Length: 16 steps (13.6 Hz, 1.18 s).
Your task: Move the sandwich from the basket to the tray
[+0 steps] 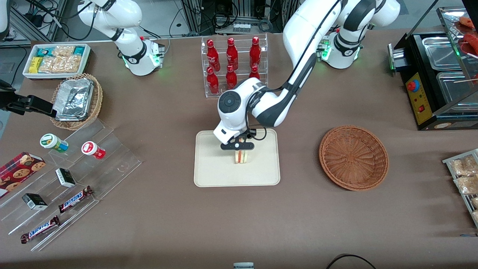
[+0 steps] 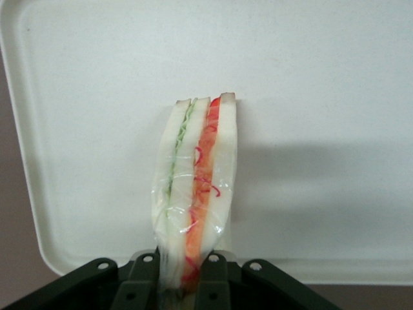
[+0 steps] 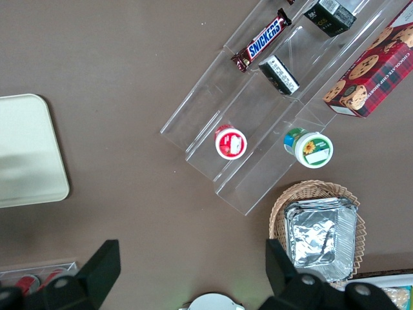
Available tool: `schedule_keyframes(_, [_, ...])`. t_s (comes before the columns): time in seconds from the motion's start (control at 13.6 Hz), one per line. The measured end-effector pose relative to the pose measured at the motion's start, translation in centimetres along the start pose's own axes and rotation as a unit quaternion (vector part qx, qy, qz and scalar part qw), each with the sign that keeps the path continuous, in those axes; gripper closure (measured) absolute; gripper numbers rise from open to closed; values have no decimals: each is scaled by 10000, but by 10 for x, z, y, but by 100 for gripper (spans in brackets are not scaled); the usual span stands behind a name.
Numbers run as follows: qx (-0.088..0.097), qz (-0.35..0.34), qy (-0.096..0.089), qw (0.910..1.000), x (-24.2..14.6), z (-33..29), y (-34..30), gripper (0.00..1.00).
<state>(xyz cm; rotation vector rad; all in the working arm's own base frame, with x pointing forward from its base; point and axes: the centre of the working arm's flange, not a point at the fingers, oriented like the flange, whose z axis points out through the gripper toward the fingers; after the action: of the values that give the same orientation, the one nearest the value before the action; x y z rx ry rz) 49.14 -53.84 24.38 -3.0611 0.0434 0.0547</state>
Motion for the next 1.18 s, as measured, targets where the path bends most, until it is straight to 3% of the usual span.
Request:
schedule_keyframes(0.22, [44, 55, 4, 10000, -2, 13, 10, 82])
schedule_keyframes(0.52, [-58, -22, 157, 9999, 7, -17, 10, 44])
schedule_keyframes(0.81, [229, -499, 28, 9985, 18, -137, -47, 1])
schedule_keyframes(1.18, [387, -994, -180, 9941, 25, -274, -181, 0])
